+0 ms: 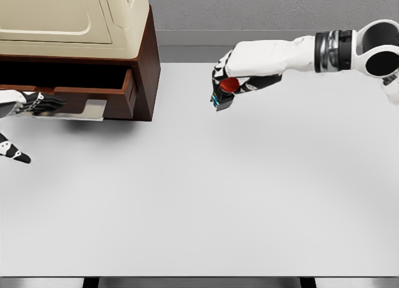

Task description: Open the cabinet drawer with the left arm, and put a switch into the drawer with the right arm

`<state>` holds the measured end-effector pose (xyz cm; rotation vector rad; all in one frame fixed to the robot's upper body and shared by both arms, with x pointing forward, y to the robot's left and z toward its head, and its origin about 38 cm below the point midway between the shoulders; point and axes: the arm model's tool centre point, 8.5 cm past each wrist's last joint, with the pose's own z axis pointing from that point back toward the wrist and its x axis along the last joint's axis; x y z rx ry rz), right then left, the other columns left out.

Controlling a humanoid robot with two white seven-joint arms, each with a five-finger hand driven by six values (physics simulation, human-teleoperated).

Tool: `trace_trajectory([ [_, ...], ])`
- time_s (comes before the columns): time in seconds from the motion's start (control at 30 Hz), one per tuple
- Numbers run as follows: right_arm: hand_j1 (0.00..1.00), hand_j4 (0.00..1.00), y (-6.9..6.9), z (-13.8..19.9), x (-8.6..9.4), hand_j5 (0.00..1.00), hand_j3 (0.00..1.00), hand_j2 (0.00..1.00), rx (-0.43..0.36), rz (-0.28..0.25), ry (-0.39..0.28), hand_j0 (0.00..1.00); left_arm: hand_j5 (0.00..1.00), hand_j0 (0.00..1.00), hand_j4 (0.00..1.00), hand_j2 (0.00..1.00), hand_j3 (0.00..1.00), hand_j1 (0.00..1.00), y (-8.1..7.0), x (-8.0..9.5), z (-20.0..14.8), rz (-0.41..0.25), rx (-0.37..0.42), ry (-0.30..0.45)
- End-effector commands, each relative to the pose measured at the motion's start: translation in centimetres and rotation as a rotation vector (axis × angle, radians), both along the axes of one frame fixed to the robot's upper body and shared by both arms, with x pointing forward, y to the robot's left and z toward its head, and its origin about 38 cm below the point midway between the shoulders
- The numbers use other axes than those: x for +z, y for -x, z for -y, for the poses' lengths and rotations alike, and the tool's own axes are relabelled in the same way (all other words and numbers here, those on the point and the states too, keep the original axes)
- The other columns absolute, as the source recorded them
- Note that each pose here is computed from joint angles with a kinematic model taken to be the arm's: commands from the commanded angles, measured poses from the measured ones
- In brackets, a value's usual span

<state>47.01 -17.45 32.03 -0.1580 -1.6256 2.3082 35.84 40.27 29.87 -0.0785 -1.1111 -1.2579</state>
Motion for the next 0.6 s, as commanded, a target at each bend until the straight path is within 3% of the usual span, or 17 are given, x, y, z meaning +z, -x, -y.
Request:
trace_trajectory([
  [0.0,0.47,0.47,0.3,-1.3,-0.6,0.47,0.47,0.47,0.028,-0.016,0.001,0.47,1.0,1.0,1.0,1.0,1.0,1.0,0.1,0.1,-0.3,-0.004,0.008,-0.001],
  [0.57,0.47,0.47,0.9,-6.5,1.7,0.47,0.47,0.47,0.143,0.031,0.005,0.47,1.0,1.0,1.0,1.0,1.0,1.0,1.1,1.8,-2.0,-0.029,0.069,0.054],
])
